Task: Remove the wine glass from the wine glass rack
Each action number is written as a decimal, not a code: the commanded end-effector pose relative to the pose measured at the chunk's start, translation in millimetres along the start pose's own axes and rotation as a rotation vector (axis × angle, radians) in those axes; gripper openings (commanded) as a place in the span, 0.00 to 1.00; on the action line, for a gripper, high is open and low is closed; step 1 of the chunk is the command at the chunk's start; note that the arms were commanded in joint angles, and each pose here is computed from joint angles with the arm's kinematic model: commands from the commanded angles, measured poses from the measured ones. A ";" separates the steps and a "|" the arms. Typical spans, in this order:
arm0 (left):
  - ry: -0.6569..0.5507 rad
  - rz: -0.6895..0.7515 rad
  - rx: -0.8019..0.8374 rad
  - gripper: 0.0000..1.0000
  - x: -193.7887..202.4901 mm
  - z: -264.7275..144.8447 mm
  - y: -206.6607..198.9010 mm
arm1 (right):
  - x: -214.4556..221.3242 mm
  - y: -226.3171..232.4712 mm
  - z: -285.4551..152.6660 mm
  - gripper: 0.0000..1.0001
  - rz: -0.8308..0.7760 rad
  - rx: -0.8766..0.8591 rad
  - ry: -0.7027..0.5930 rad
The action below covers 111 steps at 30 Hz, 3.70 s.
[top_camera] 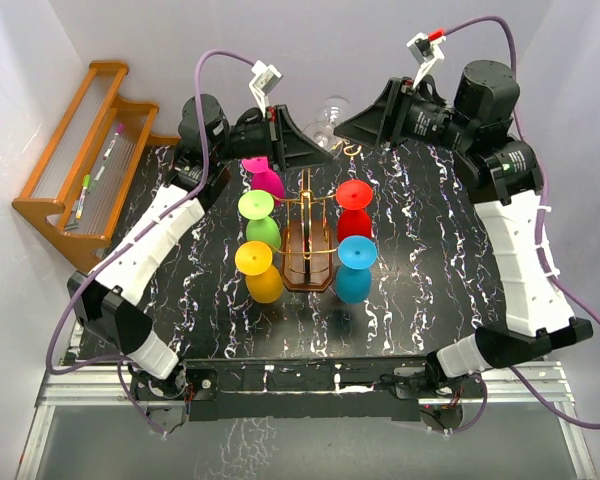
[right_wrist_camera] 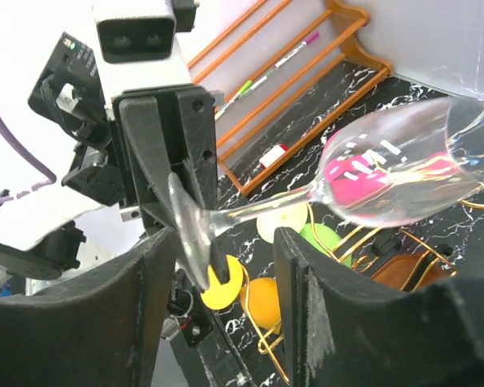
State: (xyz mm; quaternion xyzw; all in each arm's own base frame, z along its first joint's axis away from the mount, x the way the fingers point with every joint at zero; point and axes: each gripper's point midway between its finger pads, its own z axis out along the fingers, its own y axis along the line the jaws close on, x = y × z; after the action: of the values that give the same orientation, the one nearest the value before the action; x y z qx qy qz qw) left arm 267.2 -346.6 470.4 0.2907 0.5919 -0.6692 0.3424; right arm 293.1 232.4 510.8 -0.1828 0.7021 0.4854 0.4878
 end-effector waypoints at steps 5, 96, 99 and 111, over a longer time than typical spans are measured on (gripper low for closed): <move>0.012 0.299 0.275 0.00 9.7 -42.0 -124.9 | -23.0 27.9 -17.7 0.61 -0.101 -0.053 -0.117; -0.029 0.379 0.194 0.56 69.5 -96.5 -175.0 | 20.7 136.7 -48.7 0.08 -0.175 -0.855 0.054; -0.034 0.391 0.142 0.63 74.6 -100.8 -170.5 | 20.9 138.6 -50.8 0.08 -0.179 -0.864 0.051; -0.069 0.397 -0.028 0.82 74.6 -109.8 -154.0 | 19.3 138.3 -49.8 0.08 -0.168 -0.863 0.038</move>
State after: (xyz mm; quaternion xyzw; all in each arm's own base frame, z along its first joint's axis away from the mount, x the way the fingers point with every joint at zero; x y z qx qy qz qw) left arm 94.9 -243.2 482.6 0.3847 0.5123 -0.6166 0.4577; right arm 166.7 262.7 550.5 -0.4305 0.4564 0.6930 0.3552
